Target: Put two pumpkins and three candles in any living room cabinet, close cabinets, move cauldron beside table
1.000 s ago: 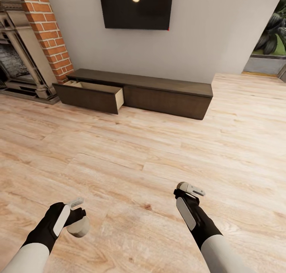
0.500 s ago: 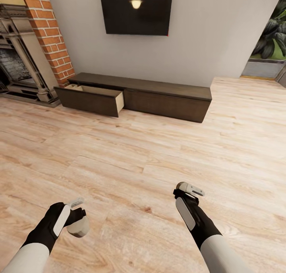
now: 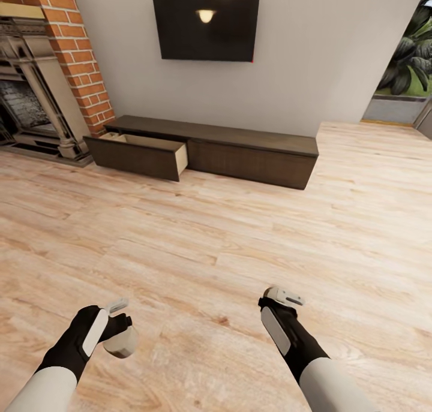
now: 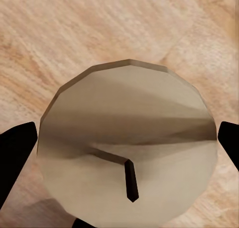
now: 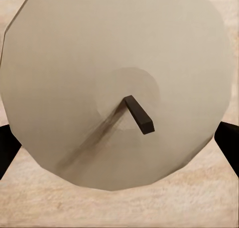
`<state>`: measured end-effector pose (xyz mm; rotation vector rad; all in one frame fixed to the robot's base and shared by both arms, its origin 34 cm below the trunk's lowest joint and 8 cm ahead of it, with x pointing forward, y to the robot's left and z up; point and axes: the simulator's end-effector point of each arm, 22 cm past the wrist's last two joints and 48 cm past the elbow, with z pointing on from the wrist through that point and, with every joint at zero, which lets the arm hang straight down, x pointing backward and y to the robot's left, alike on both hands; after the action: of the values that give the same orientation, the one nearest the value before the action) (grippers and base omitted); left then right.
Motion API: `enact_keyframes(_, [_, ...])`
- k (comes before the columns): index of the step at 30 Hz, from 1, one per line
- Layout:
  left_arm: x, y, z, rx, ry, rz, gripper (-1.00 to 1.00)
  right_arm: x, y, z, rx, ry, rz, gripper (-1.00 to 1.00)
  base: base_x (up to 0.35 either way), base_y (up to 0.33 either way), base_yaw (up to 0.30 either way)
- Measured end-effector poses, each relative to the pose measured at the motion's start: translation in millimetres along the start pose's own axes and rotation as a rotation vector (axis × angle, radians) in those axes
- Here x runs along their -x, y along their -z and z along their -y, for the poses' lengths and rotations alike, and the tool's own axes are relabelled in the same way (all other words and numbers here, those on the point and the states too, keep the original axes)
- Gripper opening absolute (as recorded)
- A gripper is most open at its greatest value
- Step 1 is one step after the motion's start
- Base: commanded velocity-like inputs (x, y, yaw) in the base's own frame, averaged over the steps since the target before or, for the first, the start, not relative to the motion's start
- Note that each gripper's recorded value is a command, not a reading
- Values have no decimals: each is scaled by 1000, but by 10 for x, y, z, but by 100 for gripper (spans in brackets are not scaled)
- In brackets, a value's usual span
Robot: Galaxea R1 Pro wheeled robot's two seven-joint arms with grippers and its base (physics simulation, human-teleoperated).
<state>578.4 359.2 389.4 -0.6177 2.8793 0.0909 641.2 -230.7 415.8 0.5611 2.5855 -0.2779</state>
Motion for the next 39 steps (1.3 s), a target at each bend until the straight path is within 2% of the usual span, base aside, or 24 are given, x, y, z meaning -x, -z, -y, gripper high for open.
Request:
enact_keyframes(7, [18,44,67,-12,0,9,-100,0,42,-36,5,29,8,-100,0,0,0])
enact_keyframes(39, [192,264,126,-34,5,57,-100,238,239,-80,24,19,59,-100,0,0,0])
